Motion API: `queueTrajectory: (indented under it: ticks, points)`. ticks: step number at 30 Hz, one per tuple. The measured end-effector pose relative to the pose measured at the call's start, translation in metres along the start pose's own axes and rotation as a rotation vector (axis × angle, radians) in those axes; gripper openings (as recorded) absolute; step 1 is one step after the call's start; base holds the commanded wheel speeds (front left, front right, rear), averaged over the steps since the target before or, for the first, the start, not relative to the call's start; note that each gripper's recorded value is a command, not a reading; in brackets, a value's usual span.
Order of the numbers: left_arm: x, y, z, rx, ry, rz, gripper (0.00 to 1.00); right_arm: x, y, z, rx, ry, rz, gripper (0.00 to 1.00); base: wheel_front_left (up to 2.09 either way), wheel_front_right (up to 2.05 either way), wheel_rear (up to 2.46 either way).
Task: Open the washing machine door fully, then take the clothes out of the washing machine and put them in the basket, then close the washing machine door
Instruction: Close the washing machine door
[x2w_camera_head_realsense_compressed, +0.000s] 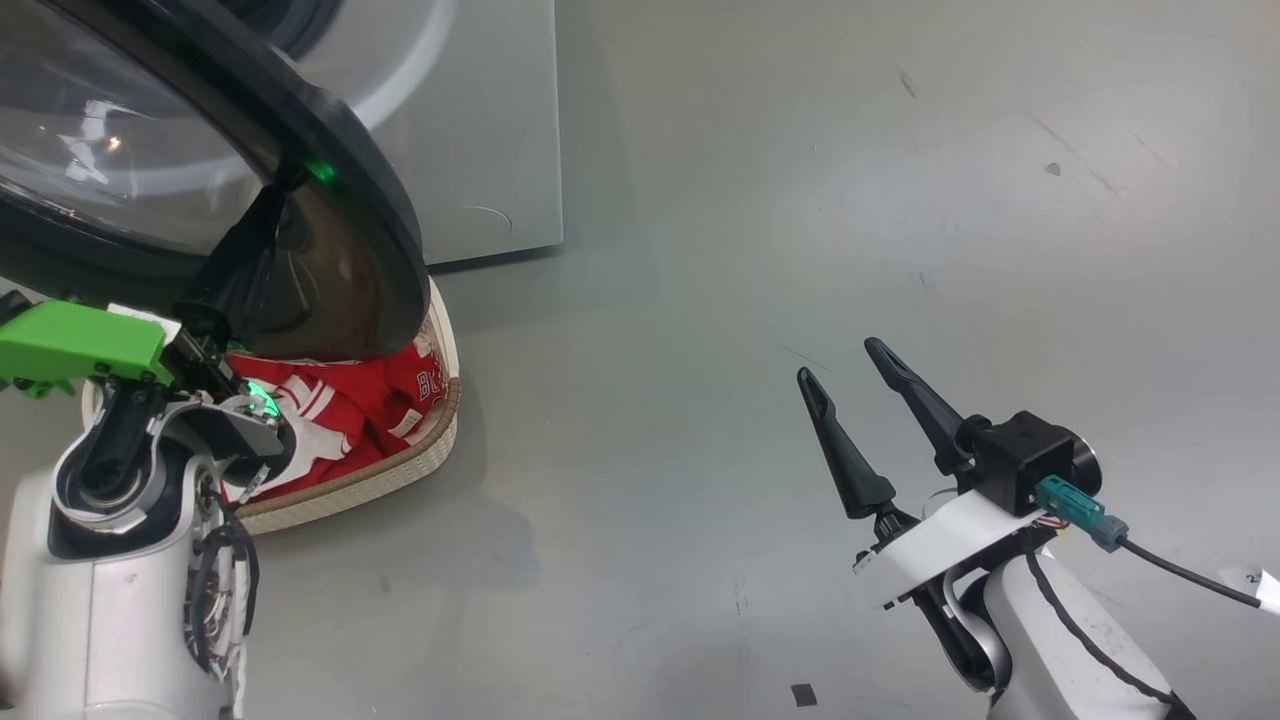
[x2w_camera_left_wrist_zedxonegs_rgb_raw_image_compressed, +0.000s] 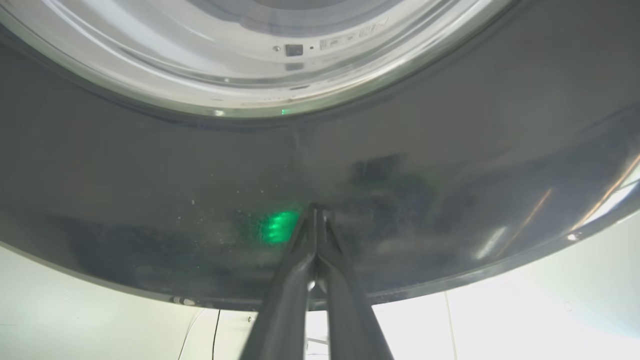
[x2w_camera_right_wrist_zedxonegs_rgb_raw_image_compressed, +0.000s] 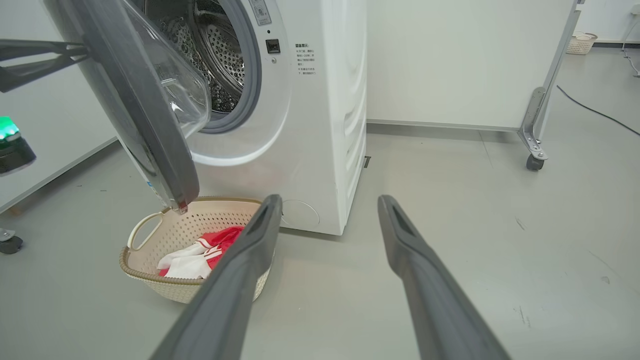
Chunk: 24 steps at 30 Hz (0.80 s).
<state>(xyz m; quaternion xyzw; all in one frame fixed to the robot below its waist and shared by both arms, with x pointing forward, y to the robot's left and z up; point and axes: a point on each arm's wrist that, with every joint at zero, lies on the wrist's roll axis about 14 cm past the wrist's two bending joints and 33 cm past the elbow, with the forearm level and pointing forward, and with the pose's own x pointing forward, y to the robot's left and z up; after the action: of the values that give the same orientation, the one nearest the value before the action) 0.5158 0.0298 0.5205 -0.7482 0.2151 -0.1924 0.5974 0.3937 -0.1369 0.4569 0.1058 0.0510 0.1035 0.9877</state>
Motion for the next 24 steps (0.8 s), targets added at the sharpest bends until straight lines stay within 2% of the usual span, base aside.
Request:
queueTrajectory:
  ticks: [16, 21, 24]
  points:
    - [0.009, 0.009, -0.016, 0.003, 0.028, 0.007, 0.0, -0.002, -0.01, 0.012, 0.001, -0.036, -0.038, 1.0, 0.0, 0.0, 0.0]
    - [-0.005, 0.027, -0.033, 0.08, 0.071, 0.057, 0.0, -0.001, -0.006, 0.018, 0.0, -0.056, -0.026, 1.0, 0.0, 0.0, 0.0]
    - [-0.021, 0.045, -0.042, 0.17, 0.1, 0.11, 0.0, -0.001, -0.001, 0.021, -0.005, -0.063, -0.01, 1.0, 0.0, 0.0, 0.0]
